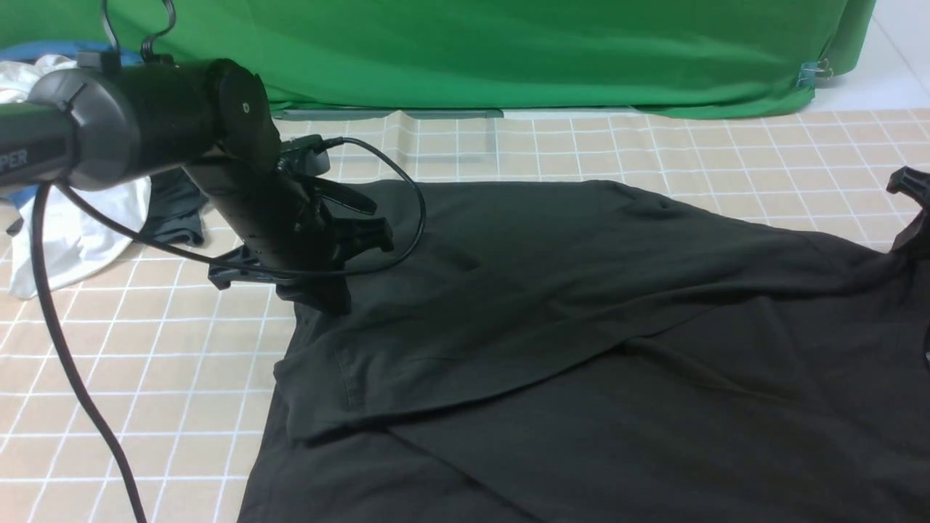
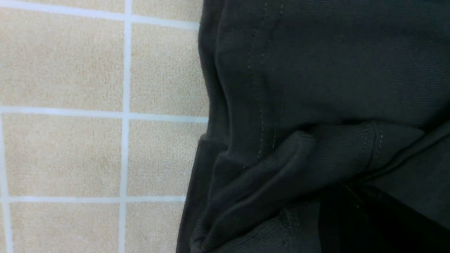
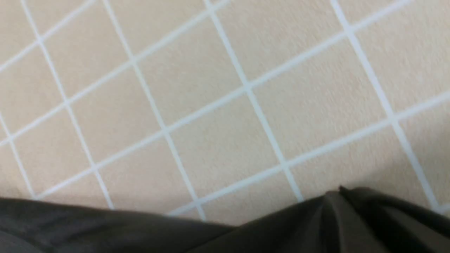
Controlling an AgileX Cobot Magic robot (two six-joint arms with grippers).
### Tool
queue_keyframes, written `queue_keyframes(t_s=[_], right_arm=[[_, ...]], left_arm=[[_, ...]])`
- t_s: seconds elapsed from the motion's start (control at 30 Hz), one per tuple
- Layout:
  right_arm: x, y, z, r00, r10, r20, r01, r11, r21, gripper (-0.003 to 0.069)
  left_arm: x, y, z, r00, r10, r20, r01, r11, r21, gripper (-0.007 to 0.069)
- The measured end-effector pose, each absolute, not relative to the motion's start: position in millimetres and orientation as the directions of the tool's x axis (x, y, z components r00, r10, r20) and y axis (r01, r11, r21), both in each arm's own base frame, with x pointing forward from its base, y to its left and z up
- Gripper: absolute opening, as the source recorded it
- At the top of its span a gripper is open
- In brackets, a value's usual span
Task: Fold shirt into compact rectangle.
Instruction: 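Grasp the near edge of the shirt at its hem and shoulder corners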
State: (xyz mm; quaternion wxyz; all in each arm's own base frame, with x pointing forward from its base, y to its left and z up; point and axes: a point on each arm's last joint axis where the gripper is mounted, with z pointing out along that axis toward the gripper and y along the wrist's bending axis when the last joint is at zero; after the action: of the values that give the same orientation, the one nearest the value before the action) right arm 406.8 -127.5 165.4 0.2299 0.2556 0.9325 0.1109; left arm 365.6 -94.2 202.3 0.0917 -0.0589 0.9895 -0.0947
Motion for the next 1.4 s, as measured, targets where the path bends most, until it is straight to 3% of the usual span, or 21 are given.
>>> queue_keyframes(t_s=[0.43,0.57,0.73,0.8,0.87,0.9,1.0,1.1,1.13,1.3,1.4], right_arm=[[420,-142,186,-0.698,0.533,-0.478,0.421,0.845,0.329,0.0045],[421,-143,181,-0.698,0.539,-0.472,0.427,0.842,0.330,0.0080],[421,-145,188,-0.708,0.527,-0.470,0.418,0.849,0.322,0.0347],[417,-144,208,-0.736,0.490,-0.468,0.387,0.871,0.304,0.0458],[408,-140,235,-0.766,0.442,-0.467,0.345,0.896,0.281,0.0507],[407,-139,238,-0.769,0.439,-0.465,0.342,0.897,0.281,0.0509],[381,-126,286,-0.809,0.366,-0.461,0.267,0.926,0.266,0.0484],[363,-115,311,-0.821,0.325,-0.470,0.225,0.940,0.256,0.0425],[348,-104,325,-0.834,0.284,-0.473,0.186,0.952,0.243,0.0370],[319,-78,343,-0.843,0.208,-0.496,0.108,0.969,0.223,0.0268],[296,-56,348,-0.848,0.153,-0.508,0.048,0.976,0.214,0.0247]], left_arm=[[365,-94,202,-0.977,-0.133,-0.168,-0.099,0.975,-0.198,0.0011],[367,-94,204,-0.973,-0.132,-0.191,-0.094,0.976,-0.196,0.0011],[360,-87,237,-0.946,-0.124,-0.301,-0.076,0.983,-0.167,0.0011],[348,-83,265,-0.933,-0.125,-0.337,-0.070,0.983,-0.172,0.0011],[327,-81,284,-0.936,-0.130,-0.328,-0.075,0.982,-0.175,0.0011],[324,-81,286,-0.939,-0.129,-0.320,-0.076,0.982,-0.173,0.0011],[280,-84,286,-0.963,-0.127,-0.239,-0.098,0.987,-0.128,0.0011],[253,-92,266,-0.985,-0.105,-0.140,-0.096,0.993,-0.068,0.0011],[233,-101,247,-0.995,-0.088,-0.054,-0.087,0.996,-0.029,0.0012],[201,-112,213,-0.997,-0.065,0.052,-0.063,0.997,0.033,0.0019],[188,-112,197,-0.994,-0.082,0.073,-0.078,0.996,0.052,0.0098]])
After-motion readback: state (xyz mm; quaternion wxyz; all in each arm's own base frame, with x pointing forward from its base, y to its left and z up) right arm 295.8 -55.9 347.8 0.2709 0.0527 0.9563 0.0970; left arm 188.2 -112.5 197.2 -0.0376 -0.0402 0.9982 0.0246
